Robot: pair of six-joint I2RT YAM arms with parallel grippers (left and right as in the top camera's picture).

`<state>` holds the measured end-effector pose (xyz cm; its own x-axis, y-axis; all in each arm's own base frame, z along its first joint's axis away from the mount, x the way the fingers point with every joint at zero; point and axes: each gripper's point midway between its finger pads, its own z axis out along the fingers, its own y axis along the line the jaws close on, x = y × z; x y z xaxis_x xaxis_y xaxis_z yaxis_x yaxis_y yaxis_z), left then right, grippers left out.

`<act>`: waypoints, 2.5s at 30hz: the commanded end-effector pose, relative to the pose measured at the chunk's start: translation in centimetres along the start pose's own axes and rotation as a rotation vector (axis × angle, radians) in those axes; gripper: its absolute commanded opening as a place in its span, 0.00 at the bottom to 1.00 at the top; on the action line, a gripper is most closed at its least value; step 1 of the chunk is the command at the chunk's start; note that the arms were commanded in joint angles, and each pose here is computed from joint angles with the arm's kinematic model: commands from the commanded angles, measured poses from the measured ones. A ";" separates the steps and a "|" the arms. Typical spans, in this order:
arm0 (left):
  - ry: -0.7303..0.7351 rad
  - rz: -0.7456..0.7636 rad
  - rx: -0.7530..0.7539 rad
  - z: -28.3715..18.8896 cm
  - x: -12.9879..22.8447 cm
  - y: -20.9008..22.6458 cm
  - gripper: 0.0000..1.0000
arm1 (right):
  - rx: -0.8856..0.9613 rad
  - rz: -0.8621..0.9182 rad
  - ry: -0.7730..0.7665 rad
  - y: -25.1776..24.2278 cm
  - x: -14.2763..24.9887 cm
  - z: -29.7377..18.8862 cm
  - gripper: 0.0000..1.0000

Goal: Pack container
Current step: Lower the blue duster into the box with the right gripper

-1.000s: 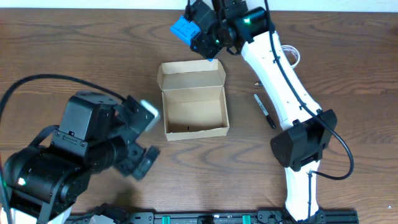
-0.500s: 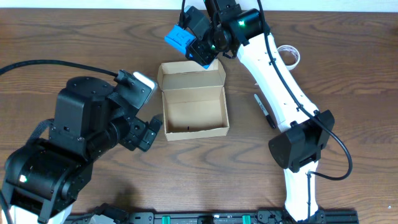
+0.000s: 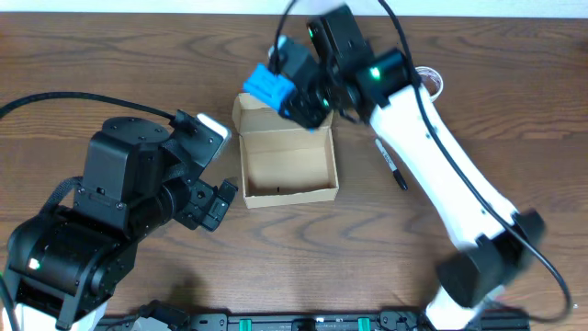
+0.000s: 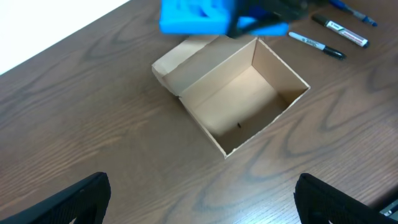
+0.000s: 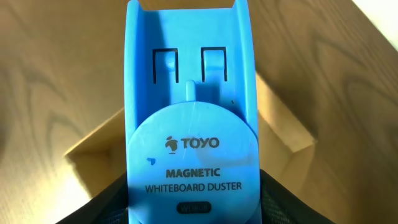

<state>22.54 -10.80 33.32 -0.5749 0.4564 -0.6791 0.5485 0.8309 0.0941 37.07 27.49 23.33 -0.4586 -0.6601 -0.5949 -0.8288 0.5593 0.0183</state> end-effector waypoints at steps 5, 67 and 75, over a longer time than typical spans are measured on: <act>-0.008 -0.016 -0.012 -0.3 -0.2 0.2 0.95 | -0.048 -0.057 0.068 3.3 6.0 -0.3 0.50; -0.008 -0.016 -0.012 -0.3 -0.2 0.2 0.95 | -0.332 -0.490 0.222 6.3 13.4 13.8 0.62; -0.008 -0.016 -0.012 -0.3 -0.2 0.2 0.95 | -0.323 -0.463 0.220 6.2 13.3 13.8 0.73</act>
<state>22.51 -10.77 33.28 -0.5764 0.4571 -0.6774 0.5480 0.8311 0.0945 30.50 29.06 4.73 -0.0304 -0.9117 -0.4097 -0.9993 0.0190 0.0318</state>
